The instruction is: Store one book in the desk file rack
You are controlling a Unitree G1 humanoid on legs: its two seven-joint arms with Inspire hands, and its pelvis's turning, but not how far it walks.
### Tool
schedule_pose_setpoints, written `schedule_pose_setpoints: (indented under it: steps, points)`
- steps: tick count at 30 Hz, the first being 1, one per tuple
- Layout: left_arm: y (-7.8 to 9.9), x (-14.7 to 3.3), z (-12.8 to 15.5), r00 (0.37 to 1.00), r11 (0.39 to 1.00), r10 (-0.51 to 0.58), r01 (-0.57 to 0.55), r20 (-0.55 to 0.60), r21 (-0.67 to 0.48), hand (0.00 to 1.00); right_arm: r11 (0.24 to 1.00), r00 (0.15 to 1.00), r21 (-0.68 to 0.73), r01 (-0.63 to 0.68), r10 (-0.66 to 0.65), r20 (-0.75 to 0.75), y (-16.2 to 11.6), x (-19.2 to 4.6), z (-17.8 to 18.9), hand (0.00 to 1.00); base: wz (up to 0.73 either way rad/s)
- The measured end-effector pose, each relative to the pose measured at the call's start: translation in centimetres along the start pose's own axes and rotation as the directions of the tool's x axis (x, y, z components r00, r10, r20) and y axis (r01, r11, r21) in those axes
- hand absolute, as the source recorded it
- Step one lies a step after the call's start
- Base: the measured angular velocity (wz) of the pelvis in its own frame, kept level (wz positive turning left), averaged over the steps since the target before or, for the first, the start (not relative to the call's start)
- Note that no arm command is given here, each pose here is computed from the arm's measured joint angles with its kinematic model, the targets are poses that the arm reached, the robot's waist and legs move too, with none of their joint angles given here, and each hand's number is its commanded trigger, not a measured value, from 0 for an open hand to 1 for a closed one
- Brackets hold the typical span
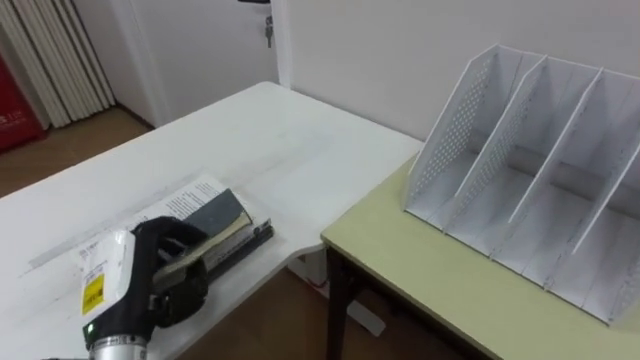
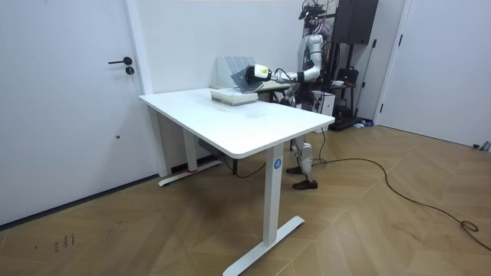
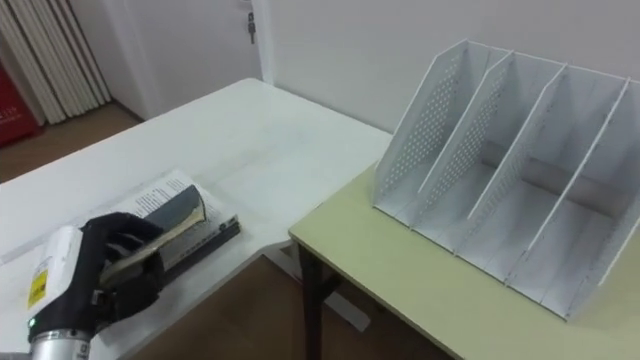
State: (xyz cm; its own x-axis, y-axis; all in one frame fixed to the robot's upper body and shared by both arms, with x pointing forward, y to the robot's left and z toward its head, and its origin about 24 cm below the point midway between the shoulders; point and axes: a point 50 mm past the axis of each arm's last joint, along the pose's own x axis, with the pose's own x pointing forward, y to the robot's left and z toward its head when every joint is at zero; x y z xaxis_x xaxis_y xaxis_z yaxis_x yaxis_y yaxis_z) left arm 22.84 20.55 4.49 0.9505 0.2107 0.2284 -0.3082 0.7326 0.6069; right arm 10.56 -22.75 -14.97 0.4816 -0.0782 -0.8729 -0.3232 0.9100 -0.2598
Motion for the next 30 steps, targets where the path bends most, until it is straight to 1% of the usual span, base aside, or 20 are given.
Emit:
schedule_pose_setpoints:
  steps: [5,7,8,9,10,13,14,16,17,18,19,22,25,29,30]
  points:
    - [0.1,0.2,1.0,0.999,0.979,-0.049,0.052,0.020,-0.197,1.00,0.995,0.986,-0.091,-0.048,0.061,0.153,0.6,0.0,3.3,0.00,-0.01]
    - [0.2,0.3,1.4,0.997,0.948,-0.073,0.078,0.027,-0.308,1.00,0.990,0.970,-0.124,-0.066,0.092,0.223,0.9,-0.2,4.9,0.00,0.00]
    - [0.2,0.3,1.5,0.996,0.937,-0.082,0.087,0.028,-0.338,1.00,0.989,0.965,-0.130,-0.072,0.102,0.243,1.0,-0.3,5.4,0.00,0.00]
    - [0.0,0.3,1.7,0.994,0.910,-0.107,0.111,0.032,-0.399,1.00,0.988,0.951,-0.136,-0.076,0.113,0.287,1.1,-0.7,6.3,0.00,0.00]
    - [-0.1,0.3,1.8,0.992,0.898,-0.119,0.124,0.037,-0.422,1.00,0.988,0.943,-0.136,-0.079,0.118,0.310,1.2,-0.8,6.7,0.00,0.00]
    - [-0.5,0.2,2.0,0.981,0.811,-0.184,0.185,0.057,-0.555,1.00,0.984,0.903,-0.143,-0.110,0.159,0.400,1.5,-1.6,8.6,0.00,0.00]
    - [-0.6,0.1,1.9,0.978,0.795,-0.197,0.196,0.061,-0.574,1.00,0.984,0.896,-0.138,-0.115,0.162,0.413,1.6,-1.7,8.8,0.00,0.00]
    - [-0.8,0.0,1.9,0.968,0.740,-0.238,0.232,0.075,-0.631,1.00,0.982,0.861,-0.148,-0.119,0.177,0.477,1.5,-2.5,10.2,0.00,0.00]
    - [-0.9,-0.1,1.9,0.966,0.724,-0.247,0.239,0.081,-0.647,1.00,0.982,0.853,-0.147,-0.121,0.179,0.491,1.5,-2.6,10.5,0.00,0.00]
    - [-0.9,-0.1,1.9,0.961,0.684,-0.262,0.252,0.092,-0.685,1.00,0.982,0.838,-0.136,-0.128,0.181,0.515,1.4,-2.9,11.1,0.00,0.00]
    - [-0.9,-0.1,1.9,0.958,0.662,-0.269,0.258,0.098,-0.704,1.00,0.982,0.830,-0.134,-0.132,0.184,0.526,1.3,-3.0,11.3,0.00,0.00]
    - [-0.9,-0.1,1.9,0.952,0.521,-0.281,0.260,0.124,-0.813,1.00,0.981,0.780,-0.071,-0.183,0.189,0.597,1.0,-3.7,12.4,0.00,0.00]
    - [-0.9,-0.1,2.0,0.942,0.469,-0.296,0.286,0.156,-0.836,1.00,0.976,0.732,-0.032,-0.217,0.184,0.656,0.2,-4.5,13.5,0.00,0.00]
    - [-1.1,-0.3,2.2,0.920,0.426,-0.330,0.346,0.212,-0.836,1.00,0.966,0.656,-0.033,-0.256,0.198,0.728,-0.3,-5.7,15.3,0.00,0.00]
    - [-1.2,-0.4,2.1,0.911,0.388,-0.344,0.360,0.229,-0.849,1.00,0.960,0.633,-0.025,-0.280,0.204,0.747,-0.3,-5.9,15.7,0.00,-0.03]
